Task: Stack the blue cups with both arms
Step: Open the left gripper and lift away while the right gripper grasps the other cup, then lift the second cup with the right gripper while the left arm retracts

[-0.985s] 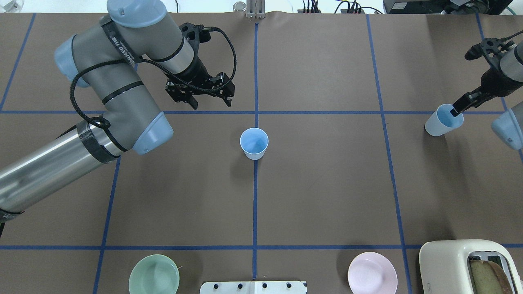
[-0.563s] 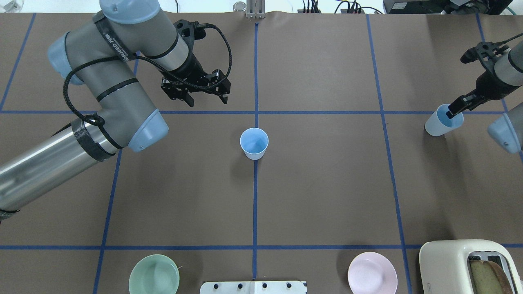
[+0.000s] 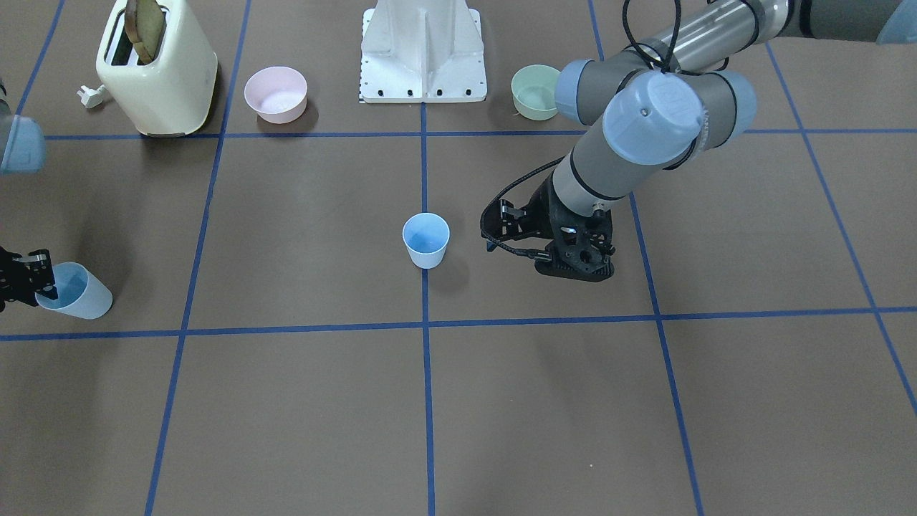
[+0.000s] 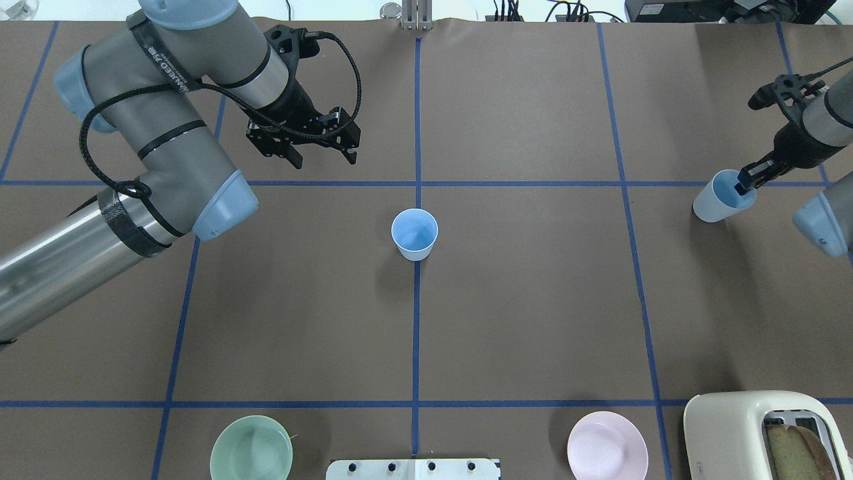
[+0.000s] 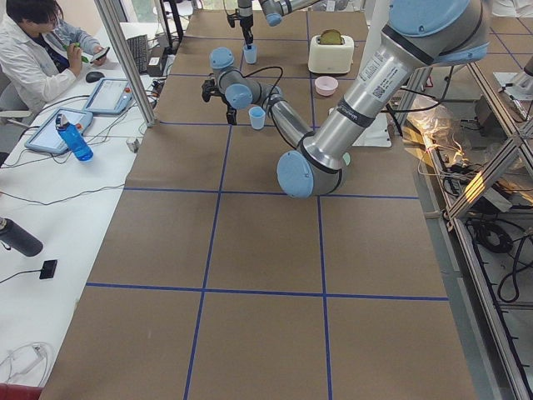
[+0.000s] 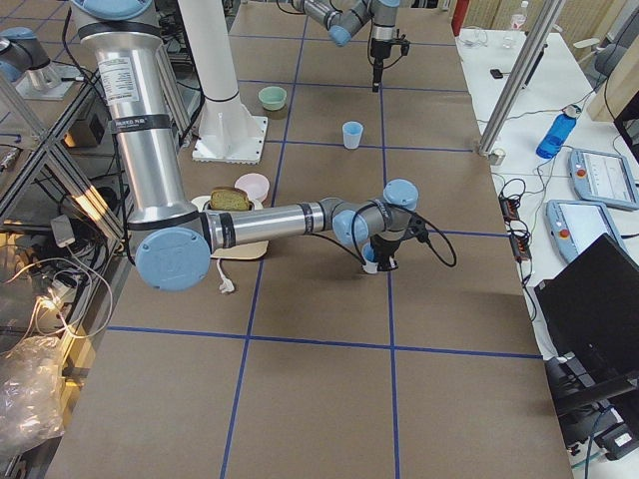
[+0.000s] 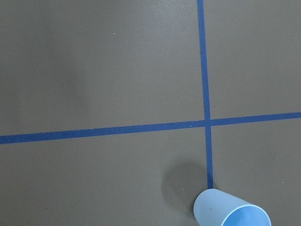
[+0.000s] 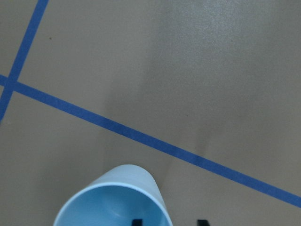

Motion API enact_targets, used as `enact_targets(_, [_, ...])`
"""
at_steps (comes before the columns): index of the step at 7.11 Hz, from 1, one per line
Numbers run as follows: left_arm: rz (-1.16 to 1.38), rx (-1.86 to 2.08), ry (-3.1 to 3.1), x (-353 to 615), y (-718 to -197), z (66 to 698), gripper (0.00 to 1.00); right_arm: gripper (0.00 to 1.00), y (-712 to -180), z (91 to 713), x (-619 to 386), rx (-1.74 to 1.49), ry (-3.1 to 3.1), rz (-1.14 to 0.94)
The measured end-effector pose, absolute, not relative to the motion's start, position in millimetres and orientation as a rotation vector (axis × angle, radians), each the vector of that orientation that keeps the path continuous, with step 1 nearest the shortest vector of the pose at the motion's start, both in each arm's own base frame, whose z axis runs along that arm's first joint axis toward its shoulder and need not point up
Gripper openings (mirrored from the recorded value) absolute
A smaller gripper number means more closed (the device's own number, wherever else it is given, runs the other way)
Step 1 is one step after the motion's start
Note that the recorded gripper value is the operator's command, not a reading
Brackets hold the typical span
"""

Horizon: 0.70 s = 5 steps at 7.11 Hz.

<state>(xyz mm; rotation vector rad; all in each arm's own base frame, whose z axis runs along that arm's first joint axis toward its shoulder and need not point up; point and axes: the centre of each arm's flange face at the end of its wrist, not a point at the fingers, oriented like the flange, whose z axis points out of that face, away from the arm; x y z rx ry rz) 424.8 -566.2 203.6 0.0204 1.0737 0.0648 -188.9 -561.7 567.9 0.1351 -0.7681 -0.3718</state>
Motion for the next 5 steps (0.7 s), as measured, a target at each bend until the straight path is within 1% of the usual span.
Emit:
enact_targets(1, [0.064, 0.022, 1.073, 423.0, -566.9, 204.4, 0.96, 0.20, -562.3, 566.9, -190.7, 0.137, -0.767, -0.375])
enact_targets(2, [0.063, 0.022, 1.073, 422.1, -567.2, 205.2, 0.95, 0.14, -563.4, 565.4, -192.5, 0.140, -0.765, -0.378])
enact_targets(5, [0.070, 0.029, 1.071, 418.5, -567.0, 209.1, 0.95, 0.10, -566.0, 560.6, -195.1, 0.144, -0.765, -0.379])
